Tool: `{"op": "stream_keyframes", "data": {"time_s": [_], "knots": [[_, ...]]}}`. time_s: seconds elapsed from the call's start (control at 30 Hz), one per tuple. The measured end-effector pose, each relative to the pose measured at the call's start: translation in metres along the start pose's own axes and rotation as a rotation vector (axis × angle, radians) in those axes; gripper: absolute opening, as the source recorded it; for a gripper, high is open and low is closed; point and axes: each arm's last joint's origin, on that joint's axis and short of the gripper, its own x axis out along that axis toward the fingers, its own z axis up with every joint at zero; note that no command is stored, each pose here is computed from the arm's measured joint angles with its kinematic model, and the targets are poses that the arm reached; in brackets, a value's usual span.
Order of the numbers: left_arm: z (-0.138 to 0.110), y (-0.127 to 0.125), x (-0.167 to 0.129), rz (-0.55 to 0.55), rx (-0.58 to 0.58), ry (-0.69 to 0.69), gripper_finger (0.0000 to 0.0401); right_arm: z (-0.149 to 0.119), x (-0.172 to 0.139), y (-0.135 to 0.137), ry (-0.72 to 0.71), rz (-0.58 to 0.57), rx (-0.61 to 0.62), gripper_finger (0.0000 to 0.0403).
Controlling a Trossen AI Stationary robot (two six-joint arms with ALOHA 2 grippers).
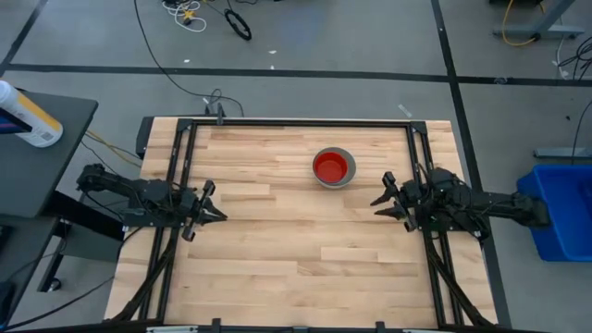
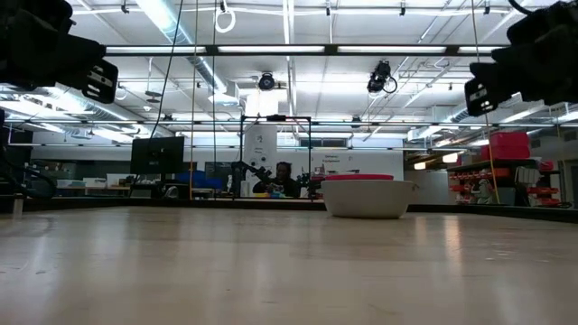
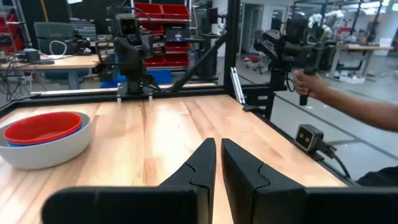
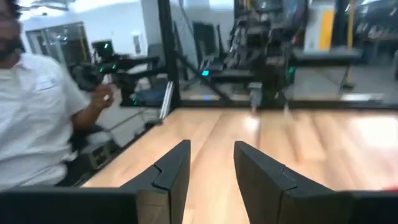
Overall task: Nest bowls inside each other
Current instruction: Return to Home Position
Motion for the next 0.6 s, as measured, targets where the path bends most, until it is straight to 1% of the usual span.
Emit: {"op": "stream_keyframes", "data": {"time_s": [0.07,0.17,0.23,0.37,0.43,0.53,0.6], "knots": [[-0.0002,-0.0001,0.0000,-0.005,0.019,0.003,0.0032,-0.0046,-0.0008,0.0000,0.041,-0.010,0.036,0.0135],[-0.0004,-0.0003,0.0000,-0.010,0.046,0.004,0.0032,-0.0101,-0.0021,-0.0023,0.084,-0.099,0.101,0.0134],[-0.0004,-0.0004,0.0000,-0.015,0.059,0.005,0.0032,-0.0100,-0.0021,-0.0038,0.084,-0.149,0.099,0.0134],[-0.0007,-0.0004,0.0000,-0.014,0.077,0.008,0.0032,-0.0103,-0.0025,-0.0060,0.087,-0.223,0.045,0.0135],[-0.0006,-0.0002,0.0000,-0.008,0.078,0.008,0.0032,-0.0112,-0.0025,-0.0074,0.095,-0.264,0.045,0.0134],[0.0003,-0.0001,0.0001,-0.002,0.068,-0.005,0.0032,-0.0114,-0.0026,-0.0077,0.096,-0.274,0.050,0.0133],[0.0012,0.0000,0.0002,0.002,0.085,-0.020,0.0032,-0.0113,-0.0026,-0.0076,0.094,-0.271,0.050,0.0135]]}}
